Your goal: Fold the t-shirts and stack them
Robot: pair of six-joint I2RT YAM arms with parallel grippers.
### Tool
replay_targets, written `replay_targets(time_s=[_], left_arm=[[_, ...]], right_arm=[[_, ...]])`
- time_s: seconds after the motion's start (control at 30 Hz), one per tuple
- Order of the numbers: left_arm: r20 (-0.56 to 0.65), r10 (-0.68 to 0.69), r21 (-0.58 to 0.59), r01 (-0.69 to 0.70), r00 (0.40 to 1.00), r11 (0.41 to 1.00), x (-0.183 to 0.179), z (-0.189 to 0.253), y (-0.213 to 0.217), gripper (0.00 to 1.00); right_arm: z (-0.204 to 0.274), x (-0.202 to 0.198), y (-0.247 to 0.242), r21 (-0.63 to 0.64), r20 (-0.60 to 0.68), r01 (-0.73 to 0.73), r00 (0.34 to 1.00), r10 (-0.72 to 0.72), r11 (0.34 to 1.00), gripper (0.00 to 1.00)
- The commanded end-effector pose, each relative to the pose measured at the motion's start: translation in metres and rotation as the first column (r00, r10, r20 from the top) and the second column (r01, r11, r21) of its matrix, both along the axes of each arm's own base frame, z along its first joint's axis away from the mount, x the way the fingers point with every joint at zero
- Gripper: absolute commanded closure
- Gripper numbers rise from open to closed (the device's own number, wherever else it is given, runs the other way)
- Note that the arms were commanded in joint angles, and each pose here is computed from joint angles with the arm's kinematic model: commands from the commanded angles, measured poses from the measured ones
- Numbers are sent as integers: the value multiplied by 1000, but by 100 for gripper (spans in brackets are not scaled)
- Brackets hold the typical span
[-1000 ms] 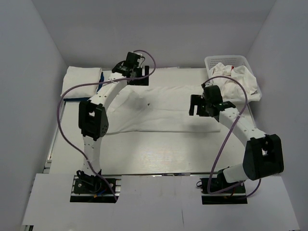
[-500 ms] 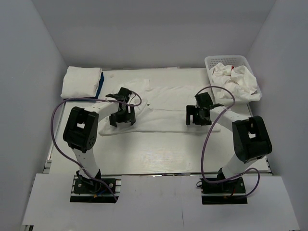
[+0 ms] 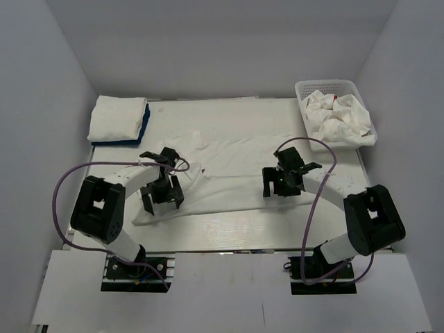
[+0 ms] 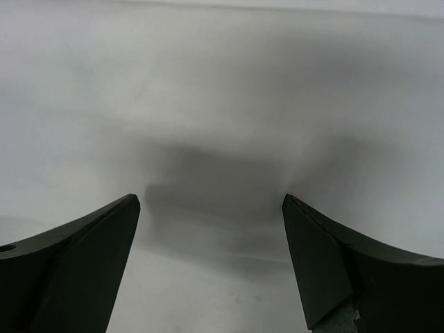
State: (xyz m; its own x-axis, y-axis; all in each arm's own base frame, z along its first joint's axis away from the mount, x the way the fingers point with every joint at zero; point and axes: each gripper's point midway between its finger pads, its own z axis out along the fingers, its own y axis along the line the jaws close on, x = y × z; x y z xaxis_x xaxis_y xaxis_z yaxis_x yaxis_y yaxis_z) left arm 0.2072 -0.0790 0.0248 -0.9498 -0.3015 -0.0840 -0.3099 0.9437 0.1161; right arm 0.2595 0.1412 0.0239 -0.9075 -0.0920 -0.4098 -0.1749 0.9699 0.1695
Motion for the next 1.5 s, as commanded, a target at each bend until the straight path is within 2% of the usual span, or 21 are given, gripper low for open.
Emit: replay_targets(time_s=[0.0,0.1,0.13,0.27,0.3,0.37,0.4,0.43,0.47,0.5,0.57,0.6,0.67,0.77,0.8,1.03,1.13,1.27,1.37,1.43,1.47], left_arm=[[42,66,41,-68,997,997,1,31,10,0],[177,64,63,-77,982,995,37,65,11,0],[268,56,42,-70,962,997,65,84,4,0],[458,-8,29,-5,889,1000,152,133,-18,0],[492,-38,35,23,870,999,184,142,-24,0],[514,-64,62,37,855,997,216,146,-26,0],[577,-61,53,37,815,998,242,175,-33,0],[520,-77,82,41,851,996,259,147,-31,0],[518,-79,101,31,852,994,272,145,-26,0],[564,-80,92,34,822,995,291,162,-31,0],[536,-102,85,67,838,994,317,131,-27,0],[585,-93,60,71,806,996,336,138,-30,0],[607,-62,-10,86,792,996,361,118,-30,0],[624,-37,-67,100,781,993,376,98,-28,0],[662,-22,-78,98,749,992,389,102,-24,0],[646,-88,-151,239,758,959,406,55,-48,0],[605,-115,-169,268,788,948,395,32,-52,12],[561,-131,-166,266,818,950,378,21,-48,43],[537,-154,-121,257,829,959,367,16,-38,53],[539,-164,-84,247,826,965,368,21,-31,67],[526,-165,-71,237,834,969,365,20,-27,79]], right_arm=[[21,-28,17,86,-61,-49,997,54,995,11],[49,-3,16,65,63,-27,998,23,998,10],[55,6,13,53,98,-8,995,3,999,10],[115,79,16,43,353,58,933,-69,997,10],[125,94,12,29,381,108,918,-110,994,10],[125,106,8,11,376,148,916,-141,989,10],[131,119,9,11,383,162,911,-154,987,10],[133,123,7,12,387,176,907,-167,984,10],[133,127,3,1,391,192,903,-177,981,10],[143,134,2,10,411,203,892,-189,979,10],[148,148,-10,-1,436,243,873,-218,970,10],[154,154,-9,4,451,246,865,-221,969,10],[159,170,-17,-2,475,277,846,-243,961,10],[152,186,-27,-30,464,306,848,-258,952,10],[147,186,-31,-49,449,310,856,-257,949,10],[131,218,-52,-113,418,363,862,-287,925,10],[131,231,-58,-130,429,372,857,-286,919,10],[127,244,-66,-152,429,397,851,-301,905,10],[109,251,-67,-179,395,389,870,-296,904,10],[105,258,-63,-182,389,373,877,-282,910,10],[93,260,-60,-187,364,359,890,-275,914,10]])
